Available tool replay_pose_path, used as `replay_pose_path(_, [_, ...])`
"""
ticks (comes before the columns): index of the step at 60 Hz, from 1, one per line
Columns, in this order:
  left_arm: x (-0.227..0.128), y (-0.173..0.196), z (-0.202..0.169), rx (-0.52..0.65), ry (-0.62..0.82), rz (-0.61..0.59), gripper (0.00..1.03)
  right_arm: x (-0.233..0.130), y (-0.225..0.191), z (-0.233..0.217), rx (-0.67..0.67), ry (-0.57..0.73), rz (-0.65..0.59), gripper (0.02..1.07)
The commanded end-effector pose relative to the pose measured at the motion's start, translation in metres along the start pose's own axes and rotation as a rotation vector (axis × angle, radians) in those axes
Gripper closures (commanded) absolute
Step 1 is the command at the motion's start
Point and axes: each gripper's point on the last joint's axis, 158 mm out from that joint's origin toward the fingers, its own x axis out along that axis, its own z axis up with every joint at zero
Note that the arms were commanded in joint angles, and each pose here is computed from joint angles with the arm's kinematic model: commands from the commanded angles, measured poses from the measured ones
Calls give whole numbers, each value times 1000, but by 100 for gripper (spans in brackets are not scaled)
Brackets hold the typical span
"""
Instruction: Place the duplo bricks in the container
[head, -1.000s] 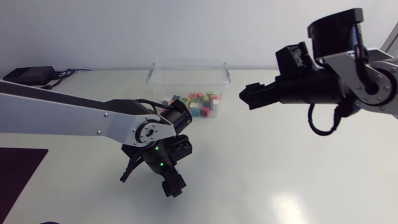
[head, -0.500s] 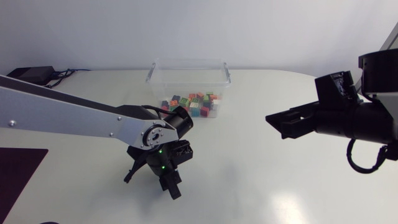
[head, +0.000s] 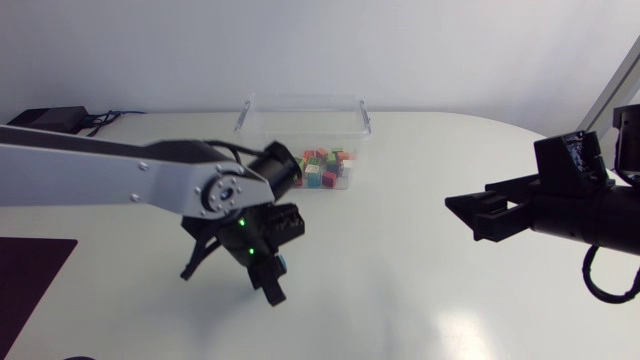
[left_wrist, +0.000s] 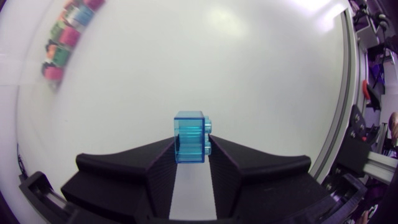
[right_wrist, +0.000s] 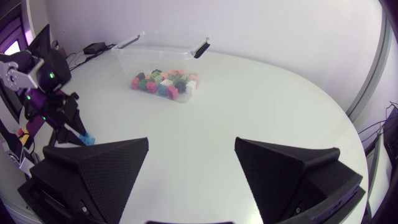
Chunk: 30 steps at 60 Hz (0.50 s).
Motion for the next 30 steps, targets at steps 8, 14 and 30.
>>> replay_pose_path(8, [-117,58,72,-43,-323,146,78,4,-1,-23,2,31,1,7])
replay_pose_path(14, [-139,87,90,-85,-399,183,78,7,-2,-30,7,37,-2,7])
replay_pose_path(30, [-140,155,142,-192,-544,249,78,9,-6,-32,15,32,-11,7])
